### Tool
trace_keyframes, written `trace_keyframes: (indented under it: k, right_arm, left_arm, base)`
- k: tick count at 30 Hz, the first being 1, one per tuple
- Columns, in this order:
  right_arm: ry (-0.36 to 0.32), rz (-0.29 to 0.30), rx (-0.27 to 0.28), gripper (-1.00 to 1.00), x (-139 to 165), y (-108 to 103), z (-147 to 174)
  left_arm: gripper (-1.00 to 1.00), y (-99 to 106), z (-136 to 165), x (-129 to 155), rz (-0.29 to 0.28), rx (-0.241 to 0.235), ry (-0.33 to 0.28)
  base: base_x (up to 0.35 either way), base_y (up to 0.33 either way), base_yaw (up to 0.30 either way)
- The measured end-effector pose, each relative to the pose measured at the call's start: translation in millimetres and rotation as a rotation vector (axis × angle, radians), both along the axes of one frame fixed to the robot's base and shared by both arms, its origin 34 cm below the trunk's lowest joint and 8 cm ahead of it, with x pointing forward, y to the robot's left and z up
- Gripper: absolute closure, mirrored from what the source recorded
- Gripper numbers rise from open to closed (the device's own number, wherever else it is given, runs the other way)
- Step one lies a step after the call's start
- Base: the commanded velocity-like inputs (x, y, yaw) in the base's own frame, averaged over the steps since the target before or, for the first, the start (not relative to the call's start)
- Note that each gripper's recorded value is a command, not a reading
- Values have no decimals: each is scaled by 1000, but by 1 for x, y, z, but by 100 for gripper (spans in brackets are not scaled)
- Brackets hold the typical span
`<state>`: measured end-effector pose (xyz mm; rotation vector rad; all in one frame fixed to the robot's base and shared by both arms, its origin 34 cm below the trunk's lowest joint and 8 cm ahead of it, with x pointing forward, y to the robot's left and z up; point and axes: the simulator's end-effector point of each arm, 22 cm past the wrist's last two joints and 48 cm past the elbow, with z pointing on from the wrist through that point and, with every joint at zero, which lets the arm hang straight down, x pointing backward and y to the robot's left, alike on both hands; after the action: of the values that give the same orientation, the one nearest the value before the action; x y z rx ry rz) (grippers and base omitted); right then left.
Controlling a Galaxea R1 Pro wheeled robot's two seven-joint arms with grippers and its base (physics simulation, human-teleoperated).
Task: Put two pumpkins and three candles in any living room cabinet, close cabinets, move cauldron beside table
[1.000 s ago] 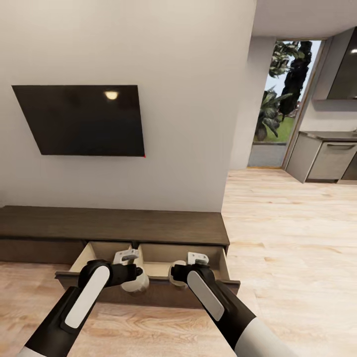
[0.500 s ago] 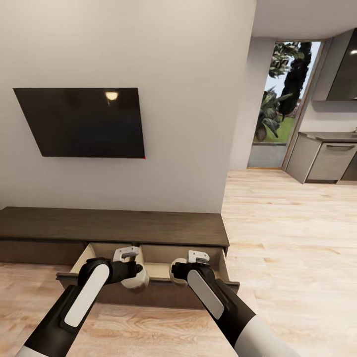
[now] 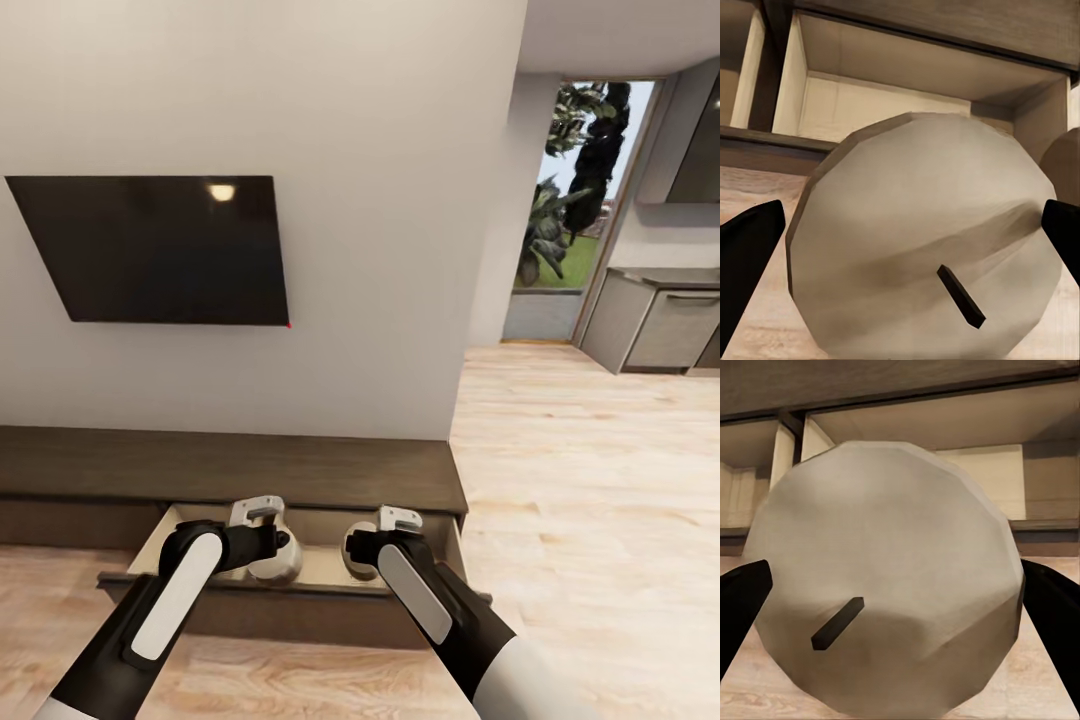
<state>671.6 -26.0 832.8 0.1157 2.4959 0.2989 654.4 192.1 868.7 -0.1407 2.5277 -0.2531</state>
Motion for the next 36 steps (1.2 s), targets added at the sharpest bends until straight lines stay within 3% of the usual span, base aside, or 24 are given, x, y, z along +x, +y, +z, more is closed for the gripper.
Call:
trace_keyframes:
  k: [12, 20, 36]
  right_arm:
    - [4, -5, 1, 100, 0, -2, -1]
    - [7, -14, 13, 100, 1, -4, -1]
    - [20, -6, 10, 100, -2, -2, -2]
  left_arm:
    - [100, 2, -1, 0, 3, 2, 1]
    - [100, 4, -1, 0, 4, 10, 1]
    - [100, 3, 0, 0, 4, 5, 0]
  base:
    - [255, 25, 0]
    - [53, 193, -42]
    - [126, 10, -30]
